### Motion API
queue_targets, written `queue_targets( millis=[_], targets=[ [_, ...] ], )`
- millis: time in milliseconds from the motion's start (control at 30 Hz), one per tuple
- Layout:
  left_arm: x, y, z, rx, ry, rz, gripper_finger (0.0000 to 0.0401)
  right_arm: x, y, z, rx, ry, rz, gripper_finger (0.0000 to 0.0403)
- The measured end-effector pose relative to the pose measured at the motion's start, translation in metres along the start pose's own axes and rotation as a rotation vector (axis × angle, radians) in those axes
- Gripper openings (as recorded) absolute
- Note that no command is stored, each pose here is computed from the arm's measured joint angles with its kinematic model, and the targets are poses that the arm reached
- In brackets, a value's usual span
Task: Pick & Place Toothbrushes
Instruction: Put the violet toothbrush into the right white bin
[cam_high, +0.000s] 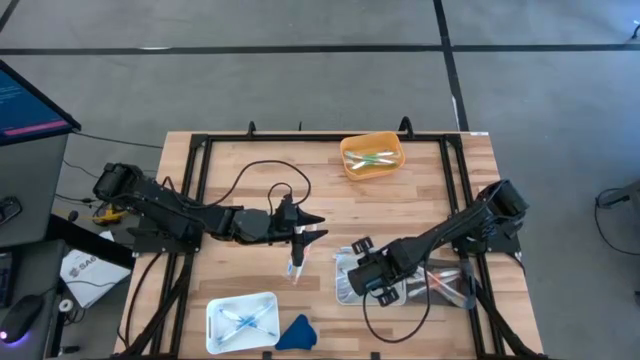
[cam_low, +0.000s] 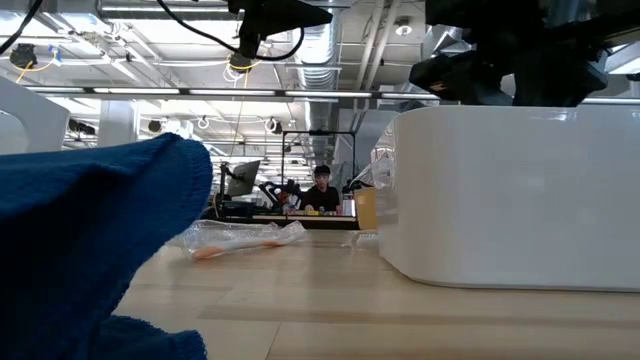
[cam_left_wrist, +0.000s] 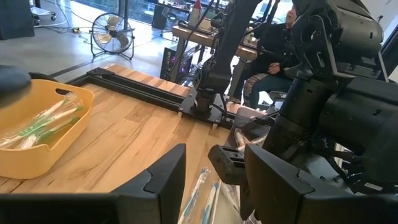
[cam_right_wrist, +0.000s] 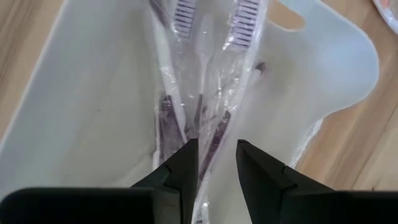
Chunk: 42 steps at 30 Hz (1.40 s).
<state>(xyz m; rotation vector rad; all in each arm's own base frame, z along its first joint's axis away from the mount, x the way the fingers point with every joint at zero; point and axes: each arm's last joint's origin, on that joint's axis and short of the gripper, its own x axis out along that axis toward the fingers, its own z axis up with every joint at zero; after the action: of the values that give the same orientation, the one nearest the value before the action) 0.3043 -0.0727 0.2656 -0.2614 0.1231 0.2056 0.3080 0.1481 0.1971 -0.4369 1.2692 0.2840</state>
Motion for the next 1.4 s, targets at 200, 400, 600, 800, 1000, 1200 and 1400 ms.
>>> queue_targets(
  millis=[200,400,600,800,1000,1200,1400],
  targets=[
    [0.000,0.000,0.000,0.000,0.000,0.000,0.0157,0.001,-0.009,-0.001,0.025,0.004,-0.006,0.0102],
    [0.000,0.000,0.000,0.000,0.000,0.000,0.0157,0.002,-0.012,-0.001,0.034,0.005,-0.008,0.0102],
    [0.000,0.000,0.001,-0.003,-0.005,-0.002,0.0157,0.002,-0.012,-0.001,0.034,0.006,-0.008,0.0102],
    [0.000,0.000,0.001,-0.004,-0.007,-0.002,0.0157,0.001,-0.011,-0.001,0.032,0.015,-0.008,0.0102],
    [0.000,0.000,0.001,-0.006,-0.012,-0.004,0.0157,-0.026,-0.011,0.003,0.070,0.088,-0.004,0.0102],
    [0.000,0.000,0.001,-0.007,-0.013,-0.004,0.0157,-0.093,0.002,0.011,0.030,-0.249,0.012,0.0102],
    [0.000,0.000,0.001,-0.007,-0.013,-0.004,0.0157,-0.161,0.023,-0.007,-0.046,-0.664,0.054,0.0102]
  ],
)
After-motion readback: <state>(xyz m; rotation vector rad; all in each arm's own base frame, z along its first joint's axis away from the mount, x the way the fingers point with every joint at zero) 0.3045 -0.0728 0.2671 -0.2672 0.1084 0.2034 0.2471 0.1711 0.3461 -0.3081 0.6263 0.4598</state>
